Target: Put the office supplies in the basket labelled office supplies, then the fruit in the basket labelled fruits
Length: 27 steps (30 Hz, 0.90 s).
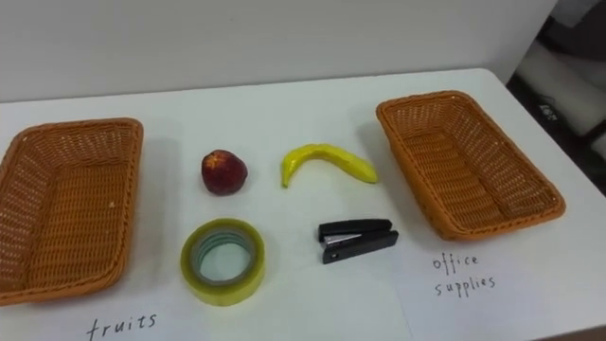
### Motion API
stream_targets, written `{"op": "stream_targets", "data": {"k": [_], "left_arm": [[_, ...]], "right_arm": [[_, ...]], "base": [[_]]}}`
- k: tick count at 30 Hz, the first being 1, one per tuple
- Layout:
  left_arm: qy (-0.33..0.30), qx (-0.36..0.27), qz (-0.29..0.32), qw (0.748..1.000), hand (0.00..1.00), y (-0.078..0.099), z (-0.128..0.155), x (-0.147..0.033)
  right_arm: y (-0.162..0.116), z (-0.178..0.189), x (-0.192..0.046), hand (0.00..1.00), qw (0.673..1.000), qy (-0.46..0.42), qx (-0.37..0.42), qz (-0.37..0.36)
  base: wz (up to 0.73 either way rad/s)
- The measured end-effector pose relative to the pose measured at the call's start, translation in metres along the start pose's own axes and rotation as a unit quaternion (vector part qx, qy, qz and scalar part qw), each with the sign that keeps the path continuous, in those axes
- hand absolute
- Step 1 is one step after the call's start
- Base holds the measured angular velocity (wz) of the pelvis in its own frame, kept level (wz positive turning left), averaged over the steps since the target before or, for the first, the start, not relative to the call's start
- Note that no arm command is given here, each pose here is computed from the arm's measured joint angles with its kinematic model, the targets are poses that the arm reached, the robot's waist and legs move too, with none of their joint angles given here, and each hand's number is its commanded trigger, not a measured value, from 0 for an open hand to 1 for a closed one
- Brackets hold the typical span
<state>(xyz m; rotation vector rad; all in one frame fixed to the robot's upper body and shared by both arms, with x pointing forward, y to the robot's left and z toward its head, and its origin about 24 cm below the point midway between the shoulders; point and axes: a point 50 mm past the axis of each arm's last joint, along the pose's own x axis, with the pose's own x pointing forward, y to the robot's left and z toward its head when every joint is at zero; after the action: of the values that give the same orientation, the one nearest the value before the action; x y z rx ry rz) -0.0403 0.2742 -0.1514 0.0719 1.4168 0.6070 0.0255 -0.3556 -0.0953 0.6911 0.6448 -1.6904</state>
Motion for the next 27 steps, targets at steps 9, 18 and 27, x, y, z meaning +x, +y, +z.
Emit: {"op": "stream_targets", "data": {"k": [9, 18, 27], "left_arm": [[-0.018, 0.0, 0.002, 1.0, 0.0, 0.003, 0.003, -0.001], [-0.017, 0.011, 0.002, 1.0, 0.0, 0.003, 0.0, -0.002], [-0.006, 0.023, 0.0, 1.0, 0.0, 0.002, -0.005, -0.002]], "right_arm": [[0.037, 0.048, -0.031, 0.0, 0.989, -0.146, 0.001, 0.034], [0.059, 0.084, -0.067, 0.0, 0.965, -0.253, 0.033, 0.059], [0.075, 0.112, -0.106, 0.0, 0.917, -0.387, 0.031, 0.096]], "base": [[-0.03], [0.01], [0.0]]}}
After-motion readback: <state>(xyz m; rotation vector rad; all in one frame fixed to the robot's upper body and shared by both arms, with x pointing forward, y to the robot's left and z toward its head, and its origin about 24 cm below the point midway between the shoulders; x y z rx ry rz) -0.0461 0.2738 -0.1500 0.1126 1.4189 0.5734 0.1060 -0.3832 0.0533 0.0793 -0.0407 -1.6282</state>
